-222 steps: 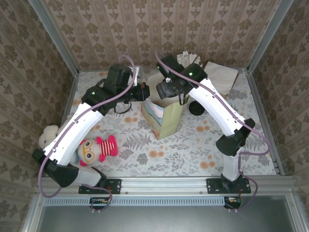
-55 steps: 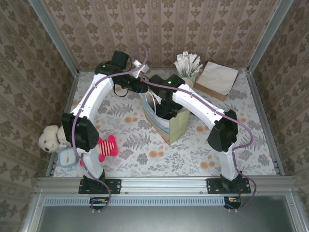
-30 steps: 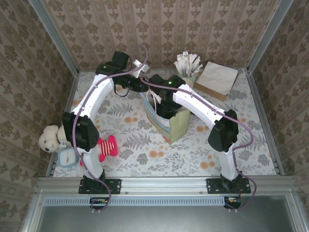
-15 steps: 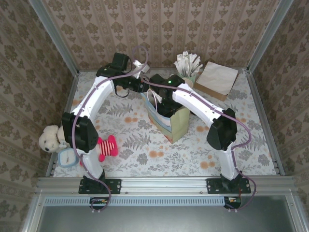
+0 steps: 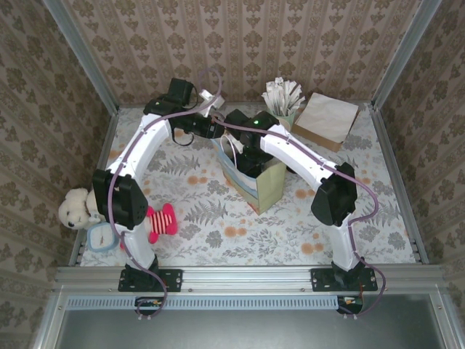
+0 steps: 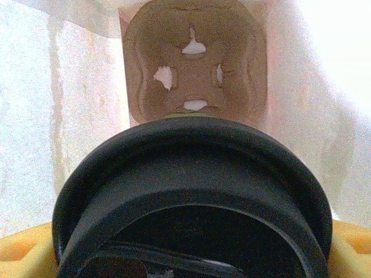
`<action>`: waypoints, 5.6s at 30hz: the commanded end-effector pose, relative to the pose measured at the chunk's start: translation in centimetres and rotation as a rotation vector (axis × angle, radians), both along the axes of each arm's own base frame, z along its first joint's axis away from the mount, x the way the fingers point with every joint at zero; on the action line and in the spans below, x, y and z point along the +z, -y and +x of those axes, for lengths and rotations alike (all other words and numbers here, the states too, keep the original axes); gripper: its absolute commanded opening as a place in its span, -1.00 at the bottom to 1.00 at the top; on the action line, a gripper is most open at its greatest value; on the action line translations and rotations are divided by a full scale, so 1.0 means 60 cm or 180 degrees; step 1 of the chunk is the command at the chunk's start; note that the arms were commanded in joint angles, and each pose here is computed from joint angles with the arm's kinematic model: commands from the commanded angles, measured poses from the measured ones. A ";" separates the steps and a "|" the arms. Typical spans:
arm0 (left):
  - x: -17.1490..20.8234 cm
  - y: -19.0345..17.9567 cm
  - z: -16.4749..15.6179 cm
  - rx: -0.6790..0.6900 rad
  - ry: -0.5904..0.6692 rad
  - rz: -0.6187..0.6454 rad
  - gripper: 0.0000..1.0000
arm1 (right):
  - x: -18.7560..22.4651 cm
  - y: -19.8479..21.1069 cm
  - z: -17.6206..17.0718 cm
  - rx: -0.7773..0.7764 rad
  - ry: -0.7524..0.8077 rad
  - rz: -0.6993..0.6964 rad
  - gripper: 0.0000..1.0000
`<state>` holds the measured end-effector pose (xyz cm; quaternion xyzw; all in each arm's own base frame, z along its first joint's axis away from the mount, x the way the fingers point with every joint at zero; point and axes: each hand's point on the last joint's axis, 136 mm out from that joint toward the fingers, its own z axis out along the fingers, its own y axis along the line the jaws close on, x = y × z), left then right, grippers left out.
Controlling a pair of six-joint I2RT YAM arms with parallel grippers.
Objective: Pack the takeout coffee
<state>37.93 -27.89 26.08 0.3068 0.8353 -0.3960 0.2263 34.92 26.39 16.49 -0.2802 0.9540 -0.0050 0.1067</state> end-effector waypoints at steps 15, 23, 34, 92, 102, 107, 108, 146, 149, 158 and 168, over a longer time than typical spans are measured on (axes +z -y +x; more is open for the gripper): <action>0.031 -0.004 -0.027 -0.0170 -0.0118 -0.0261 -1.00 | -0.007 -0.001 -0.003 0.0141 -0.0160 -0.0103 0.16; 0.047 -0.014 -0.020 0.0059 -0.0237 -0.0220 -1.00 | -0.004 0.027 -0.025 0.0148 -0.0302 -0.0305 0.16; 0.051 -0.027 -0.010 0.0232 -0.0259 -0.0126 -1.00 | -0.007 0.020 -0.044 0.0163 -0.0433 -0.0140 0.15; 0.007 -0.036 -0.002 0.0304 -0.0504 -0.0041 -1.00 | -0.033 0.013 -0.011 0.0279 -0.0068 0.0191 0.18; 0.000 -0.030 -0.014 0.0234 -0.0547 -0.0072 -1.00 | -0.048 0.015 -0.006 0.0281 -0.0023 0.0175 0.18; -0.002 -0.033 -0.021 0.0215 -0.0553 -0.0031 -1.00 | -0.047 0.015 -0.001 0.0278 0.0038 0.0180 0.18; -0.001 -0.034 -0.021 0.0216 -0.0532 -0.0035 -1.00 | -0.049 0.016 -0.001 0.0271 0.0044 0.0173 0.18; -0.006 -0.033 -0.020 0.0221 -0.0574 -0.0025 -1.00 | -0.081 0.033 -0.002 0.0307 0.0022 0.0005 0.16; -0.005 -0.034 -0.020 0.0223 -0.0565 -0.0027 -1.00 | -0.087 0.038 -0.003 0.0317 0.0018 -0.0047 0.16; -0.001 -0.035 -0.017 0.0229 -0.0543 -0.0028 -1.00 | -0.101 0.054 -0.011 0.0352 -0.0078 -0.0229 0.14; 0.001 -0.035 -0.014 0.0234 -0.0531 -0.0039 -1.00 | -0.111 0.064 -0.021 0.0361 -0.0183 -0.0321 0.14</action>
